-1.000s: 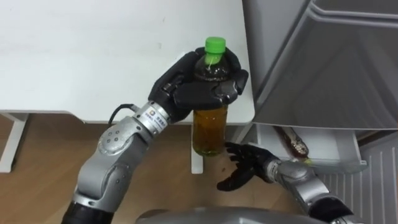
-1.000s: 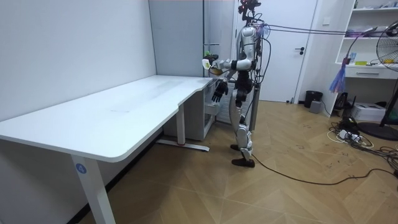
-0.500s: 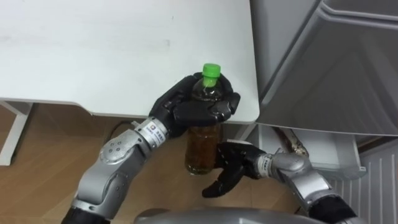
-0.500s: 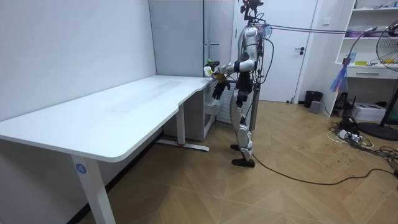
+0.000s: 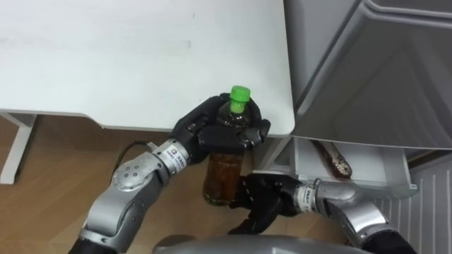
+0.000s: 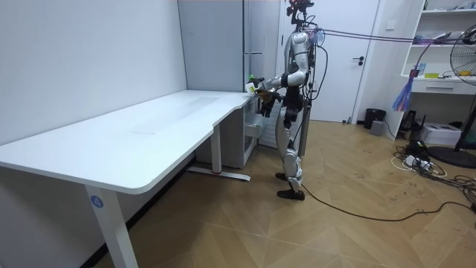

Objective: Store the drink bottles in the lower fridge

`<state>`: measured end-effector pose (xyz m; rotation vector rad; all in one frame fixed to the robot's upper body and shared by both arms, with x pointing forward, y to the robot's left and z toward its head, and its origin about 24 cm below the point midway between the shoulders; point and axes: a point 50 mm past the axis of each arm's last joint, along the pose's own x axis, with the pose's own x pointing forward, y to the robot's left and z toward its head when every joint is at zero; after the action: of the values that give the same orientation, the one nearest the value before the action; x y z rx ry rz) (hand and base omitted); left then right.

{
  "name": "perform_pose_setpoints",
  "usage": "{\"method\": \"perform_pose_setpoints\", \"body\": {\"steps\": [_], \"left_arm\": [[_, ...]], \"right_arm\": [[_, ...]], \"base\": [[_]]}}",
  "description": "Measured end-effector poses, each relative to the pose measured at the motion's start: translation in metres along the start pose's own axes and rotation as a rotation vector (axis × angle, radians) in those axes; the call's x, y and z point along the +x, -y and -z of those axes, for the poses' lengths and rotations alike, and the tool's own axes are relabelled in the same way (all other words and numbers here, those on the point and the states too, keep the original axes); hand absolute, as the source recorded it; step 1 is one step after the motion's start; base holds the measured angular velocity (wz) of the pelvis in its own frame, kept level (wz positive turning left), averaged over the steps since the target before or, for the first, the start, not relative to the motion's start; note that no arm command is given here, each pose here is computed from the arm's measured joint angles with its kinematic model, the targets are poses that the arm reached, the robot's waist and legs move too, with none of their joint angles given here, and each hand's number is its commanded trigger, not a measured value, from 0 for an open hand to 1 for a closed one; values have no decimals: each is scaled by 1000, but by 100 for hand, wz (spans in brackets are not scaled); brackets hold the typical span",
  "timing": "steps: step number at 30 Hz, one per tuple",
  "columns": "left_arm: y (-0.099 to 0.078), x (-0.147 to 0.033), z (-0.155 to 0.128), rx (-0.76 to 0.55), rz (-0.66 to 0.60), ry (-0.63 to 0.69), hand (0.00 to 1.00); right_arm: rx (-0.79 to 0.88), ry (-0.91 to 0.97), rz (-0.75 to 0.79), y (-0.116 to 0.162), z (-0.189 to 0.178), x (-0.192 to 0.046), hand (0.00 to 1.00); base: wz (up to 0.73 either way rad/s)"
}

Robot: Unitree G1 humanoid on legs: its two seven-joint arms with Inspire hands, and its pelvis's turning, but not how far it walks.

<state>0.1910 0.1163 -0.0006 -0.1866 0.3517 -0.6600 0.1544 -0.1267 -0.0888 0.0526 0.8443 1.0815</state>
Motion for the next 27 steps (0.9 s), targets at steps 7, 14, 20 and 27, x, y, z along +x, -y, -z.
{"method": "perform_pose_setpoints", "body": {"steps": [7, 14, 20, 27], "left_arm": [[3, 2, 10, 85, 2, -73, 100], [7, 4, 11, 79, 16, -70, 100], [11, 5, 12, 78, 32, -69, 100], [11, 6, 10, 73, 32, -57, 100]], "right_arm": [[40, 96, -60, -7, -9, 2, 0], [97, 148, -75, -10, -8, 2, 0], [126, 177, -66, -12, -9, 4, 0], [180, 234, -64, -13, -12, 6, 0]], "base": [[0], [0], [0], [0]]}}
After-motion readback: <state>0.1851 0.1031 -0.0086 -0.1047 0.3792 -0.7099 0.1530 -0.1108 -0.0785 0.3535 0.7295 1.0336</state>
